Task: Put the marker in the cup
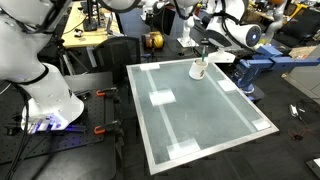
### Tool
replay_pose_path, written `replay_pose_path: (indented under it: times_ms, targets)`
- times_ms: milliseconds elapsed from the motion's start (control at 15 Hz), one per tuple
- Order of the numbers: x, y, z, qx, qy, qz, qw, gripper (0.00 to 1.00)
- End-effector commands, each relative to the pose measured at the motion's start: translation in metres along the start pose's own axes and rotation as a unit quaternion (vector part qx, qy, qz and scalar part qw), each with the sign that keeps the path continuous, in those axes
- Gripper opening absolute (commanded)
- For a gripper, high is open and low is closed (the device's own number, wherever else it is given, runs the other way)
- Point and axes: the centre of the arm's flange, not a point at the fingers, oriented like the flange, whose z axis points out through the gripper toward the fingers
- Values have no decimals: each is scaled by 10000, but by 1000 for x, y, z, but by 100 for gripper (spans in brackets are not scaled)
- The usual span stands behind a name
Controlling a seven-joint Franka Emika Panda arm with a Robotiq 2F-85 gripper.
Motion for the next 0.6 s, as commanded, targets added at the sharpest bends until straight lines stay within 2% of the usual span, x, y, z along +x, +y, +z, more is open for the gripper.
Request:
replay_pose_path:
  times_ms: [0, 133, 200, 333, 533]
  targets:
    - [-6, 7, 1, 59, 179, -62, 9998, 3]
    - [-10, 4, 4, 99, 172, -41, 9998, 3]
    - [-12, 3, 5, 97, 134, -24, 9999, 38]
    - [-14, 1, 6, 99, 137, -10, 9999, 46]
    - [-14, 0, 5, 92, 139, -17, 9999, 68]
